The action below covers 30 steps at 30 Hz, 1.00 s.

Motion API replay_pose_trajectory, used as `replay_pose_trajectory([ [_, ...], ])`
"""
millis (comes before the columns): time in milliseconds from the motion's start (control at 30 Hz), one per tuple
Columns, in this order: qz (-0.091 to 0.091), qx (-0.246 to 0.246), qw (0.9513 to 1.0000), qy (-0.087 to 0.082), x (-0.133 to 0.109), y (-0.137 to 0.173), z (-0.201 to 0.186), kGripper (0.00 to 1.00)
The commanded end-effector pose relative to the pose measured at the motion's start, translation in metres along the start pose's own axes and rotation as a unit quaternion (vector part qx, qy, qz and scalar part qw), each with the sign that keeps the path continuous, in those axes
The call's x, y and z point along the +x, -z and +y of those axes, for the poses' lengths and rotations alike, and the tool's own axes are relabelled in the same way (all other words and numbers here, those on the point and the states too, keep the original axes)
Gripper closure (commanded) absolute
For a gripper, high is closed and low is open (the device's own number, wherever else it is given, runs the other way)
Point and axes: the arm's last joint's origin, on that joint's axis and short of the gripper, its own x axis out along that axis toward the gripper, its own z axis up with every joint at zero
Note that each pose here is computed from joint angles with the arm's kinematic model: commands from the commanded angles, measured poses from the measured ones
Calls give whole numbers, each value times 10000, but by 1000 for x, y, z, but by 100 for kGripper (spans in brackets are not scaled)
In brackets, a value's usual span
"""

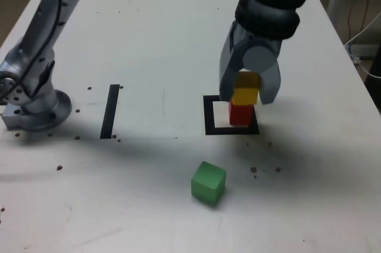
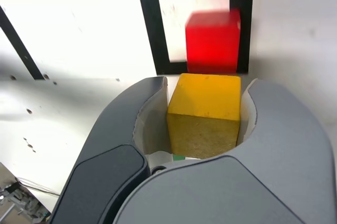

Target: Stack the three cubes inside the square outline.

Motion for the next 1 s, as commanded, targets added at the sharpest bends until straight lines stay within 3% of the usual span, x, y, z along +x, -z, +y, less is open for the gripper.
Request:
replay_pose_trajectory([
  [0, 126, -17, 9999, 2, -3, 7, 7, 81],
  [967, 280, 58, 9992, 262, 11, -3, 21, 81],
])
